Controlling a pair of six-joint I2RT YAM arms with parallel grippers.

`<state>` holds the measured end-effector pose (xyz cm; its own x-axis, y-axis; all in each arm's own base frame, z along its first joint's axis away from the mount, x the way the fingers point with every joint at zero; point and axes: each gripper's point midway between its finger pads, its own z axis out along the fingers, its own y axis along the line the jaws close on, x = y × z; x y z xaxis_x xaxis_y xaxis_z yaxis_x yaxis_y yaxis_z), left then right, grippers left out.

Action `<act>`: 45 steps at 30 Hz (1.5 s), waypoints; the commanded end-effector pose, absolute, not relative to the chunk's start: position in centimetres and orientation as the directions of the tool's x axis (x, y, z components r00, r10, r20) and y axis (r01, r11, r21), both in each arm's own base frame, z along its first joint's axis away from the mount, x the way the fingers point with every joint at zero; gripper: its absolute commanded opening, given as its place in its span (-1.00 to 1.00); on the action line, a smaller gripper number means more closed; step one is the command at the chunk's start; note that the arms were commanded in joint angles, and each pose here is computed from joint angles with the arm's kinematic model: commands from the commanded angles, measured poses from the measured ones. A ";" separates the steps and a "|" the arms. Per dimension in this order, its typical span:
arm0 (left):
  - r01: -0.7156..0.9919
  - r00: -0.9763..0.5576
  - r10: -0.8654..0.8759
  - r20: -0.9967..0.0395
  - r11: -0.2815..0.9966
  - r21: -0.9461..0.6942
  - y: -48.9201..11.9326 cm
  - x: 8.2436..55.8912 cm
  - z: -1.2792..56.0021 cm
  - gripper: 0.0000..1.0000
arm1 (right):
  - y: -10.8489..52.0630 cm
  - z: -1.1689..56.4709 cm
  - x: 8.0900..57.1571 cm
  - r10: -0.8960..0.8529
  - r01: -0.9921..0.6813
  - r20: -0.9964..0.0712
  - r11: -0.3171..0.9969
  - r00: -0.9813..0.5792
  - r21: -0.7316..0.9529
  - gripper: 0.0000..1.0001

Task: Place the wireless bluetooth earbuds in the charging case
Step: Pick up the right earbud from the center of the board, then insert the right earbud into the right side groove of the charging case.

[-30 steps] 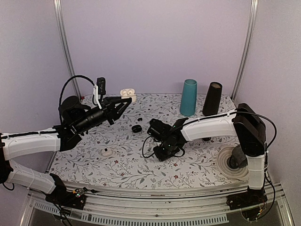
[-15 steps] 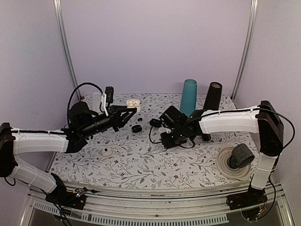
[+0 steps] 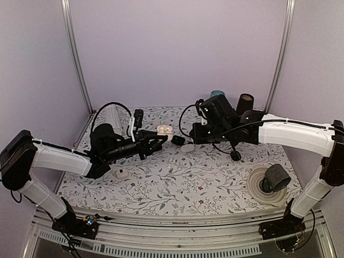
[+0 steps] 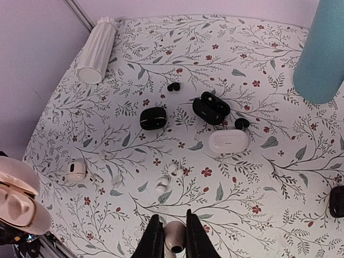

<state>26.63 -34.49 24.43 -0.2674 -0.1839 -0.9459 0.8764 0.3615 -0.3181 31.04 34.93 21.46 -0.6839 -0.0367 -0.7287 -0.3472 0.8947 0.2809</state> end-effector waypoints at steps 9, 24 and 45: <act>0.928 -0.246 -0.222 -0.944 0.229 -0.295 -38.6 25.1 26.4 -1.00 | 34.7 31.3 31.4 0.172 -0.390 -0.816 0.811 -0.552 0.435 -0.75; 0.927 -0.241 -0.339 -0.909 0.198 -0.319 -39.4 25.6 29.5 -1.00 | 34.9 34.9 29.2 0.320 -0.500 -0.801 0.648 -0.506 0.575 -0.75; 0.935 -0.222 -0.355 -0.908 0.186 -0.302 -40.2 25.7 31.1 -1.00 | 36.0 35.9 27.7 0.348 -0.558 -0.813 0.597 -0.468 0.577 -0.75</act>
